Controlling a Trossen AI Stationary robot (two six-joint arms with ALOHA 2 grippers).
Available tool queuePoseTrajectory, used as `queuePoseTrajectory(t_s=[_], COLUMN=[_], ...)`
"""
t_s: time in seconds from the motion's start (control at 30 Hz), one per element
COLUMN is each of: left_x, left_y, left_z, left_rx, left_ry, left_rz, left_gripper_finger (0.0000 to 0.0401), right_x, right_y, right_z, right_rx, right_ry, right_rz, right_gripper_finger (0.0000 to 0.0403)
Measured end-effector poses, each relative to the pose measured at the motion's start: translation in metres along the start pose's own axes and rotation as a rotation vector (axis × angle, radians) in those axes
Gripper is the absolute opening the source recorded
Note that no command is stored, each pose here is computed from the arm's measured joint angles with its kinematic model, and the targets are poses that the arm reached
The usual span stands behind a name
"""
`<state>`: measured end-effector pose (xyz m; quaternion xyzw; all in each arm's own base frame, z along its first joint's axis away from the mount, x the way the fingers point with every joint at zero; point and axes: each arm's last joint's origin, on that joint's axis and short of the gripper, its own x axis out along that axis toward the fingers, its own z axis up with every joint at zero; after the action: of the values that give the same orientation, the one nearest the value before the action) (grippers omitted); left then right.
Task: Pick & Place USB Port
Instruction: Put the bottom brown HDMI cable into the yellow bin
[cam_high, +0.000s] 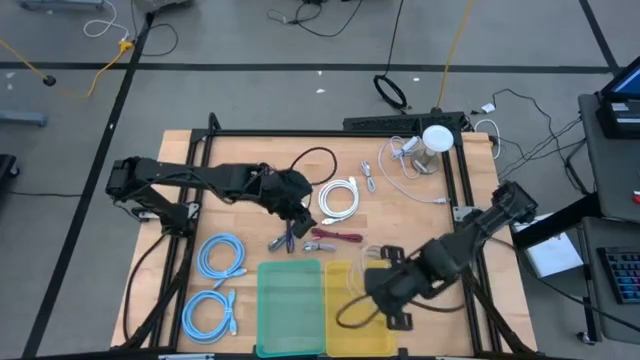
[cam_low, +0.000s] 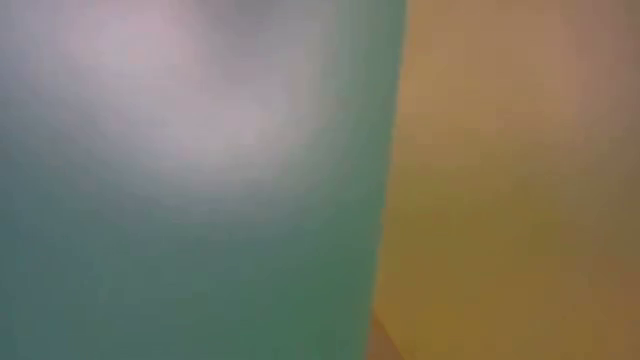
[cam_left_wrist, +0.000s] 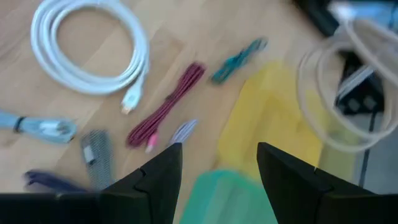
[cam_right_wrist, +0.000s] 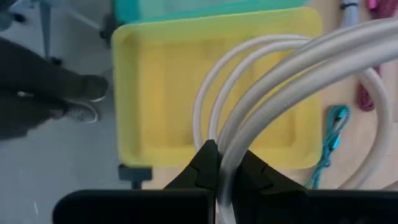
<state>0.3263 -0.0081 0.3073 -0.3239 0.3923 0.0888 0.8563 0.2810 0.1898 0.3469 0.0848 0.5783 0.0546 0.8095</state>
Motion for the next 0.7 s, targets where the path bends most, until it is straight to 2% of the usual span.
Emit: queuePoseTrajectory(t_s=[0.13,0.2,0.3,0.4,0.53,0.7], left_x=[-0.004,-0.006,-0.004,-0.005,-0.007,-0.012], left_y=[-0.020,-0.029,-0.037,-0.045,-0.062,-0.084], left_z=[-0.009,-0.013,-0.023,-0.031,-0.049,-0.075], left_rx=[-0.067,-0.120,-0.172,-0.215,-0.257,-0.267], left_ry=[-0.121,-0.179,-0.215,-0.215,-0.234,-0.261], left_rz=[0.021,0.031,0.064,0.049,0.028,-0.007], left_gripper_finger=[0.0211,0.0211,0.0211,0.0211,0.0211,0.0211], right_x=[0.000,0.001,0.005,0.007,0.015,0.055], right_y=[0.010,0.015,0.016,0.016,0.031,0.058], right_z=[-0.012,-0.014,-0.017,-0.019,-0.009,0.000], right_rx=[-0.080,-0.099,-0.126,-0.096,-0.078,-0.074], right_ry=[-0.010,-0.007,0.011,0.008,-0.119,-0.178], right_rz=[-0.069,-0.063,-0.097,-0.130,-0.067,0.000], right_gripper_finger=[0.0008,0.0008,0.0008,0.0008,0.0008,0.0008])
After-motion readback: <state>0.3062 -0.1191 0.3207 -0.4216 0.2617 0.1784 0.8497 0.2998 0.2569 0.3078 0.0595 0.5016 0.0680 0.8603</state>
